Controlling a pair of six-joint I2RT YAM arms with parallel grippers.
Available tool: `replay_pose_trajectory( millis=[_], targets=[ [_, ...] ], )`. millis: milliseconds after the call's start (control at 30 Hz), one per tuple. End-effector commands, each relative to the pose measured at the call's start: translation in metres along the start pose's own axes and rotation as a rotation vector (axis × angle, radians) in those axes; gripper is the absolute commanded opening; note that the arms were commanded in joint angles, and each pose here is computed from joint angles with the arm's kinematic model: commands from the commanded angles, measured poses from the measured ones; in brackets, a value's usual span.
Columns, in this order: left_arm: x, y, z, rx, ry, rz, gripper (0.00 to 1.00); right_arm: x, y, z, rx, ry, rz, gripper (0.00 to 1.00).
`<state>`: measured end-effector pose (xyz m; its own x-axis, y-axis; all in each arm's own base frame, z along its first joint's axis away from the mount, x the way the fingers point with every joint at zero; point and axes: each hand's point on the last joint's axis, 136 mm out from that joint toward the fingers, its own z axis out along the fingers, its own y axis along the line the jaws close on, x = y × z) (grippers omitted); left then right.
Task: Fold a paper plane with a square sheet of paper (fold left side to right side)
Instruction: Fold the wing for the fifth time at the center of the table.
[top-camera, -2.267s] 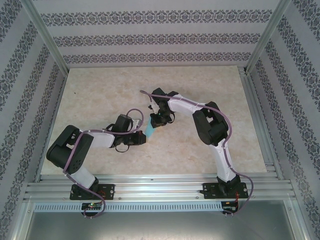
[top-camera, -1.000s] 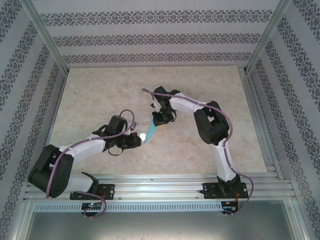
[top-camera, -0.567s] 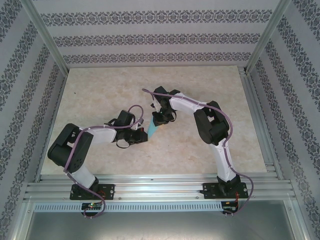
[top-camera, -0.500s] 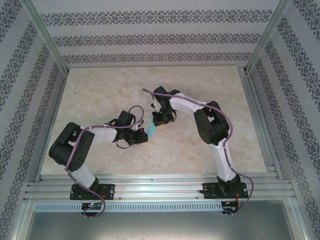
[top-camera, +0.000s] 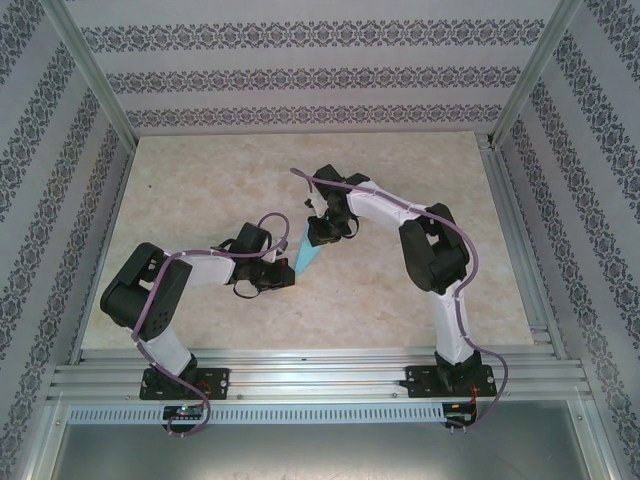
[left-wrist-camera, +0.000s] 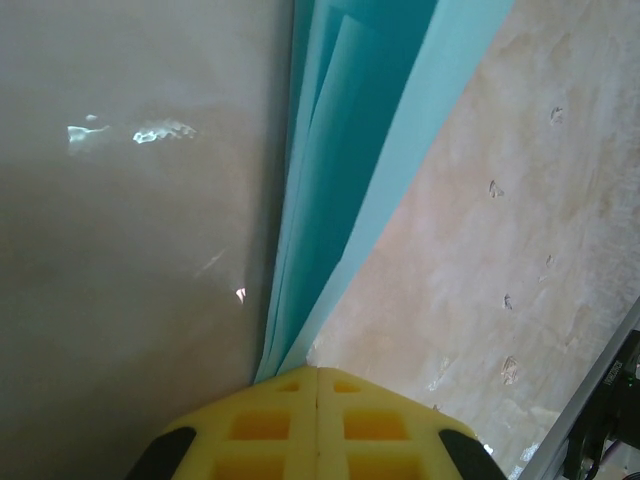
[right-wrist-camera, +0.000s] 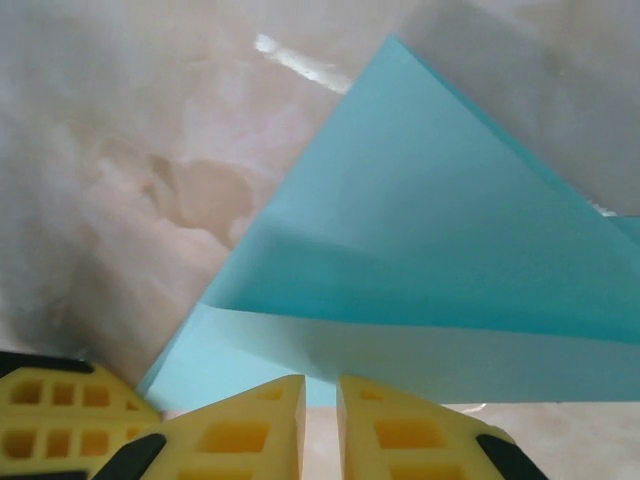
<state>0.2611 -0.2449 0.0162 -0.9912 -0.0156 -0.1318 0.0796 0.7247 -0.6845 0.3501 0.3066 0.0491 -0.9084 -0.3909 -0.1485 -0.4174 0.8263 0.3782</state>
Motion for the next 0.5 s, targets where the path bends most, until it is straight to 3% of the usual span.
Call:
replay_pose_trajectory(
  millis=[0, 467],
  targets=[
    [0.025, 0.035, 0.010, -0.128, 0.054, -0.024, 0.00, 0.013, 0.028, -0.003, -0.073, 0.030, -0.023, 0.17],
    [0.027, 0.038, 0.011, -0.141, 0.061, -0.027, 0.00, 0.043, 0.036, 0.043, -0.101, 0.172, -0.075, 0.16]
  ],
)
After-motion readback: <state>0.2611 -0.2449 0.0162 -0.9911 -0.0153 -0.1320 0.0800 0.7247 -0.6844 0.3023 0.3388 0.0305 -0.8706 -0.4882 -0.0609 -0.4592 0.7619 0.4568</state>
